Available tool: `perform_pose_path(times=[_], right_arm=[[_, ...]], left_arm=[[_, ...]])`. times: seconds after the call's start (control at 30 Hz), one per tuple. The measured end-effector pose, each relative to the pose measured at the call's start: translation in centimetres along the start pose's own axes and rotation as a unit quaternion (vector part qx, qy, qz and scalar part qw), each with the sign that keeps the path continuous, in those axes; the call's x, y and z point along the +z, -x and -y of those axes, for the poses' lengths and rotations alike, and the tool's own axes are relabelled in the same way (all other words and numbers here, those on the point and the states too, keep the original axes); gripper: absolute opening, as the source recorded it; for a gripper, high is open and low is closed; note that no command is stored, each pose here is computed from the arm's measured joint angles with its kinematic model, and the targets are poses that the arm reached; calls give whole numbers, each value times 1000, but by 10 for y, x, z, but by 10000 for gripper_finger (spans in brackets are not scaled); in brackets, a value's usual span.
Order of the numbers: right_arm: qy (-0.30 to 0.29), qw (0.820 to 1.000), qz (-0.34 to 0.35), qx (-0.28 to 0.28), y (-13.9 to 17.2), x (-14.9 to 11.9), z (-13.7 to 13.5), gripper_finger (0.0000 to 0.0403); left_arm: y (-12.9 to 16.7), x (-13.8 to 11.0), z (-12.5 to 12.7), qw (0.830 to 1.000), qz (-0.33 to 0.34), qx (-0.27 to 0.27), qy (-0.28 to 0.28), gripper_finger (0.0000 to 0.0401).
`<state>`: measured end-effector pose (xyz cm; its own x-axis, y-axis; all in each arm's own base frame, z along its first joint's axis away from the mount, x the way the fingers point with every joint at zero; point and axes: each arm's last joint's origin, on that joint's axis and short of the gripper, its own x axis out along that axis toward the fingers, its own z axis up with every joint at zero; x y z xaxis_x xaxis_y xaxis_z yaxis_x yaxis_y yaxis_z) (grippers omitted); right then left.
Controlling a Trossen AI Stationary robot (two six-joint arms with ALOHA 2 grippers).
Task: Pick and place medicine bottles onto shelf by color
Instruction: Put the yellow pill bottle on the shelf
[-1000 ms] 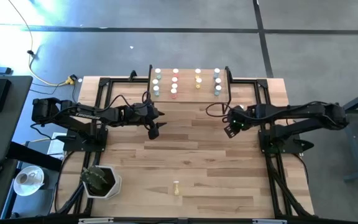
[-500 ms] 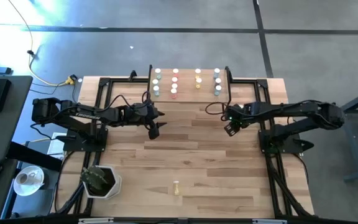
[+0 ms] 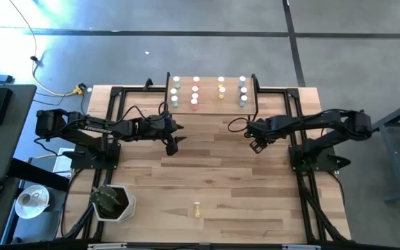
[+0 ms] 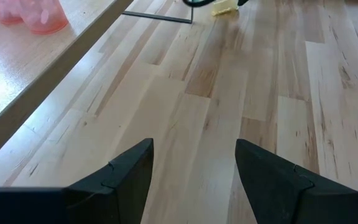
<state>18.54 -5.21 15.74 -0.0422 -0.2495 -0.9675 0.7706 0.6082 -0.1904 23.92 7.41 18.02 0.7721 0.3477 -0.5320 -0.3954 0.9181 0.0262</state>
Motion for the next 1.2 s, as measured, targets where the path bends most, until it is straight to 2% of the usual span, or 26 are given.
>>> perform_pose_path(times=[0.5, 0.83, 0.97, 1.2], right_arm=[[25, 999, -34, -27, -22, 4, -10, 187], [24, 999, -44, -8, -23, 4, -12, 112], [24, 998, -52, -2, -21, 5, -13, 97], [32, 994, -69, 74, -11, 12, -24, 93]], left_arm=[[0, 0, 0, 1000, 0, 0, 0, 218], [0, 0, 0, 1000, 0, 0, 1, 218], [0, 0, 0, 1000, 0, 0, 4, 218], [0, 0, 2, 999, -2, -38, 5, 218]])
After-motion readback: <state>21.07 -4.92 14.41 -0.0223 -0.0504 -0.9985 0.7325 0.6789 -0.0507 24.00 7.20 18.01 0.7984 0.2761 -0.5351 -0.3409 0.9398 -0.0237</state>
